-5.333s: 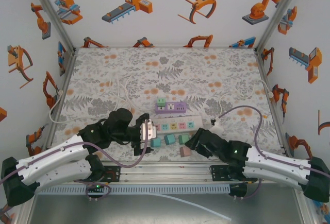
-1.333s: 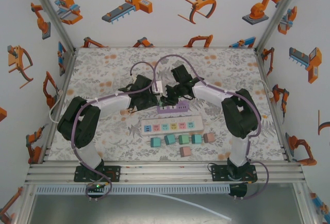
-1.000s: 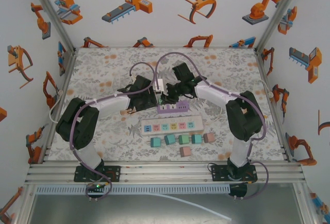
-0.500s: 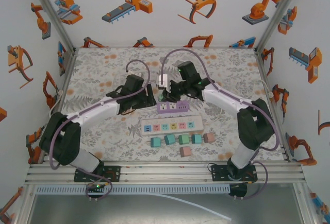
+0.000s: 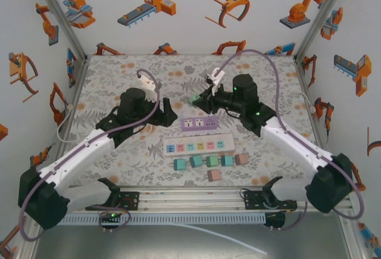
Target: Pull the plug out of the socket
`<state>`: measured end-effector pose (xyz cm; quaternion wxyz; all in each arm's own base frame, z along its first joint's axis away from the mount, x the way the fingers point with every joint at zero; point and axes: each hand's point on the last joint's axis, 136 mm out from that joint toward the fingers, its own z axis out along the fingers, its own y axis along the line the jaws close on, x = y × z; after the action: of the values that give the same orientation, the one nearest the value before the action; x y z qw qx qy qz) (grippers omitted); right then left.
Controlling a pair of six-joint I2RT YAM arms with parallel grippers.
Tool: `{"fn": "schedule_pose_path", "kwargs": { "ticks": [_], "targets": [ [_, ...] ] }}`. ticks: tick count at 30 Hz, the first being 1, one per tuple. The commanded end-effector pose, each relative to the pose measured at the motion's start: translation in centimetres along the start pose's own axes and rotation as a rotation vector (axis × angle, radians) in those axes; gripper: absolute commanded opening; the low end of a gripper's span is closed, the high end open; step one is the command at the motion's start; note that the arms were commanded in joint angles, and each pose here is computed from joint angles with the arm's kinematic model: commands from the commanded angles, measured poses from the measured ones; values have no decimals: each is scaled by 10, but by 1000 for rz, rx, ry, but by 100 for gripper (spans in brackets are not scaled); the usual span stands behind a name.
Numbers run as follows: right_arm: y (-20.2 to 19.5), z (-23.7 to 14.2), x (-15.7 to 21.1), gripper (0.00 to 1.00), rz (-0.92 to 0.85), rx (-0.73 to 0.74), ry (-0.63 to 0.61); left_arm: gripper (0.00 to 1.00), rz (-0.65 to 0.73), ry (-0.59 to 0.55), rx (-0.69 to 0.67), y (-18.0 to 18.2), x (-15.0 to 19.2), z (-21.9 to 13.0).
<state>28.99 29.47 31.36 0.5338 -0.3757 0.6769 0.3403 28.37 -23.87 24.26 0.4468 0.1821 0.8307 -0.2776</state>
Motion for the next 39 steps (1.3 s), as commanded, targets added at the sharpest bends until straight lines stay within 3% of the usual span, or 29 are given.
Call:
{"fn": "schedule_pose_path", "kwargs": {
  "ticks": [1, 4, 8, 21, 25, 31, 39],
  "targets": [
    [-12, -30, -12, 18, 342, 134, -89, 69, 184, -9, 98, -19, 4, -29],
    [-17, -48, 6, 11, 598, 221, -108, 72, 311, -42, 174, -34, 6, -53],
    [-5, -63, 36, 11, 815, 274, -87, 78, 470, -66, 288, -55, 17, -82],
    [61, -71, 122, 11, 1173, 346, -31, 100, 877, -26, 571, -97, 77, -135],
    [81, -63, 152, 11, 1200, 372, 21, 98, 941, 9, 622, -101, 94, -140],
    [105, -52, 198, 12, 1194, 435, 153, 98, 995, 169, 630, -89, 123, -131],
    [114, -46, 231, 15, 1128, 524, 232, 97, 1051, 190, 689, -91, 134, -130]
  ]
}}
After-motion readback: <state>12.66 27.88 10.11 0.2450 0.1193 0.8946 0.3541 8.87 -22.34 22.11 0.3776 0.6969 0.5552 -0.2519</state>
